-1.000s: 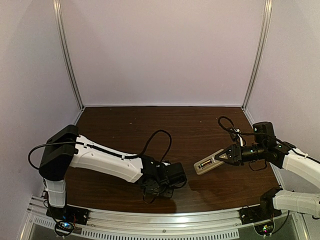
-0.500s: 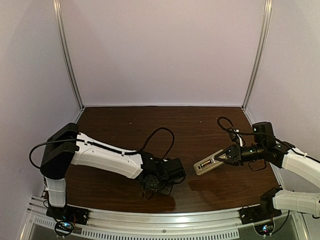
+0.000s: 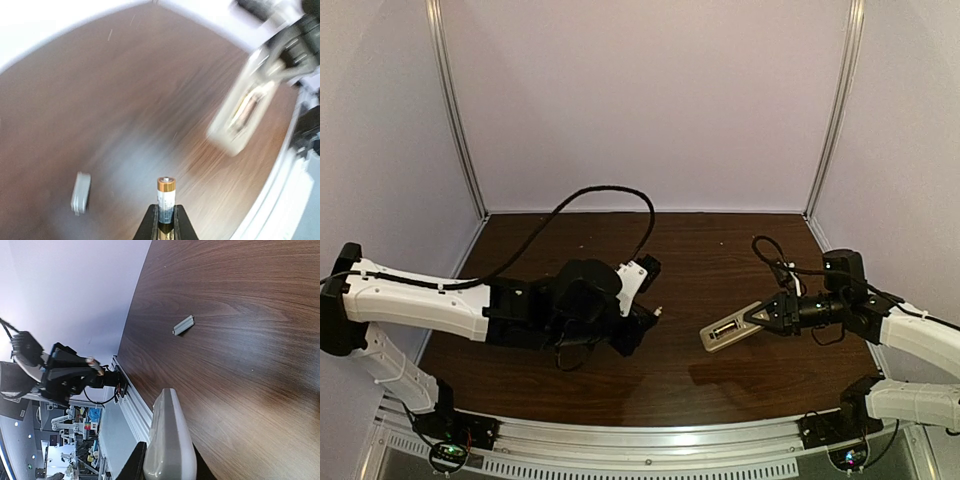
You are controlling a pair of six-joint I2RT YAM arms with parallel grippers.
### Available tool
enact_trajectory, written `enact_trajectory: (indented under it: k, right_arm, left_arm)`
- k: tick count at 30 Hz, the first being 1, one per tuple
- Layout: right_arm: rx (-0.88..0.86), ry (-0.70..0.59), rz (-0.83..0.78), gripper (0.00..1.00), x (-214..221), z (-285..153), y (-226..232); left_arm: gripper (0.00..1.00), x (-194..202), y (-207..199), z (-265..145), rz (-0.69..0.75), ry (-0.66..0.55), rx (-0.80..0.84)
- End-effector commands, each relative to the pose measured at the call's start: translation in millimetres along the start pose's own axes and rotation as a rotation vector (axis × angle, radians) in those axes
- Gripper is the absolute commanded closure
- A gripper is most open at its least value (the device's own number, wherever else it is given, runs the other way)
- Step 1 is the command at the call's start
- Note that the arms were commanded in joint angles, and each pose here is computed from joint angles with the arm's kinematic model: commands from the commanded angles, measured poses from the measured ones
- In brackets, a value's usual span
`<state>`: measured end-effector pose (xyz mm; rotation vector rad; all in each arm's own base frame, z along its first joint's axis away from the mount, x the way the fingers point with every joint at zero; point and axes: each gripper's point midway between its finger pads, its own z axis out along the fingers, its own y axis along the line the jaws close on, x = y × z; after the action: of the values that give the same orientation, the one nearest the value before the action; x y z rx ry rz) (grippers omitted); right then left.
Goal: Load the batteries into the remote control
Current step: Pick up the battery from the center of the board, then place the battery in the battery compartment.
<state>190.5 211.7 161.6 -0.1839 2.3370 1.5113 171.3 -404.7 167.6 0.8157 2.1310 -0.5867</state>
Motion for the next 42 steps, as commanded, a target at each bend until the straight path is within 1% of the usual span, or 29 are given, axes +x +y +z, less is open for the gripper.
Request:
enact_trajectory:
  k: [1,5,12,16,24,33,42]
  right_arm:
    - [-0.078,-0.001,-0.010,1.00,-1,9,16]
    - [-0.118,0.021,-0.025,1.00,3,20,28]
    - [-0.179,0.044,-0.039,1.00,5,33,49]
    - [-0.218,0.054,-0.022,1.00,6,38,58]
    - [-0.257,0.057,-0.013,1.00,5,39,67]
    - [-0.274,0.070,-0.011,1.00,8,39,72]
    - [-0.276,0.086,-0.016,1.00,12,41,72]
  left_arm:
    - [1.00,-66,-35,-27,0.214,-0.293,0.158]
    - [1.00,-70,-62,-23,0.324,-0.294,0.259]
    - [1.00,-76,-91,-18,0.410,-0.327,0.345]
    - [1.00,-68,-103,-8,0.453,-0.292,0.366]
    - [1.00,-60,-105,2,0.453,-0.261,0.369]
    - [1.00,-59,-93,10,0.441,-0.250,0.292]
    - [1.00,-55,-87,15,0.436,-0.234,0.261]
